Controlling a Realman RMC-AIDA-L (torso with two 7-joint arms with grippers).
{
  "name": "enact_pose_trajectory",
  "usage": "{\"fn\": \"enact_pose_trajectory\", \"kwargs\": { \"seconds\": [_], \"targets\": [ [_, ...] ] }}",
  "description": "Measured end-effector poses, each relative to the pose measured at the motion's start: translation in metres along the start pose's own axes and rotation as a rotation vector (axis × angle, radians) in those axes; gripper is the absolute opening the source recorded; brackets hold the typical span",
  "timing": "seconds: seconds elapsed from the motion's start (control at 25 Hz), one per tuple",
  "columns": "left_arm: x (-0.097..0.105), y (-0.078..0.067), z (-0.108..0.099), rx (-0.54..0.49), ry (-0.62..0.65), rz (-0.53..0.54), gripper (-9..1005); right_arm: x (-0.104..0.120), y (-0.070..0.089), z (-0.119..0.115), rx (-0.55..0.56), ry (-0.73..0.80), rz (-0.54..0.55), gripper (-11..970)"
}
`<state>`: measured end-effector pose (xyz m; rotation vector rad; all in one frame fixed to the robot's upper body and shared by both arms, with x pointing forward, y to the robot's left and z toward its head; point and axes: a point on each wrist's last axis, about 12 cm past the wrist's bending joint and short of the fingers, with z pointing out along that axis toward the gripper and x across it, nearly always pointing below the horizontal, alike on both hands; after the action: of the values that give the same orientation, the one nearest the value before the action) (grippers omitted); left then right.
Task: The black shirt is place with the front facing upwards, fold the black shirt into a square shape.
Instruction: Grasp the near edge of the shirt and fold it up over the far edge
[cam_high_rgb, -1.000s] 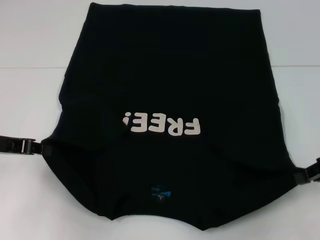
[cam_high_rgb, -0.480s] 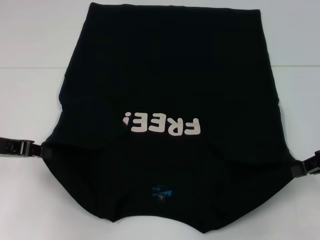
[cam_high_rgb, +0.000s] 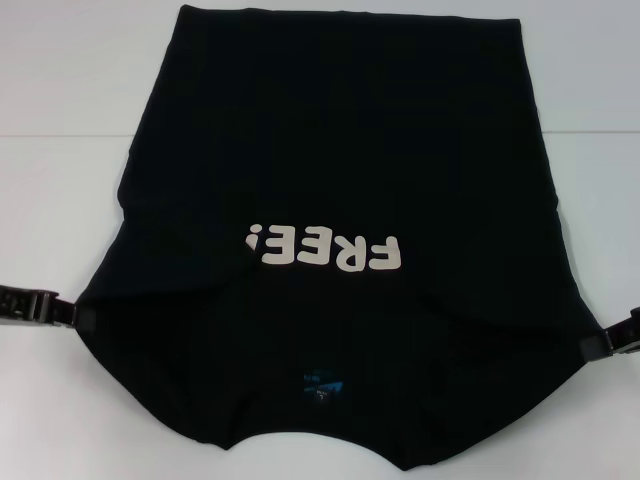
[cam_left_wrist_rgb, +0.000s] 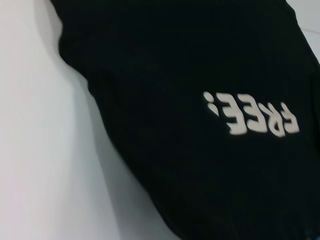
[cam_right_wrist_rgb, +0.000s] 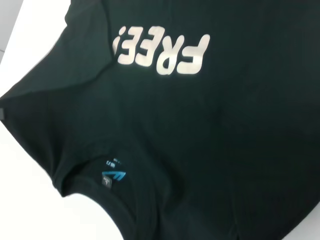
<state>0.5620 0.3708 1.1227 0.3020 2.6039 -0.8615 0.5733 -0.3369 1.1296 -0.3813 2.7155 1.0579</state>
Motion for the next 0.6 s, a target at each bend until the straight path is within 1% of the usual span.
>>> {"fn": "enact_pose_trajectory", "kwargs": {
  "seconds": [0.16,0.36,0.6],
  "targets": [
    [0.003,-0.003,-0.001,0.018,0.064,0.029,18,0.001,0.003,0.0,-0.006,0.04,-0.025,39],
    [0.011,-0.006,0.001,0.023,0.189,0.059,18,0.007,0.004,-0.003,-0.016,0.106,-0.061,39],
    [0.02,-0.013,-0.005,0.072,0.353,0.092,18,0.018,0.008,-0.006,-0.048,0.207,-0.107,40]
  ]
}}
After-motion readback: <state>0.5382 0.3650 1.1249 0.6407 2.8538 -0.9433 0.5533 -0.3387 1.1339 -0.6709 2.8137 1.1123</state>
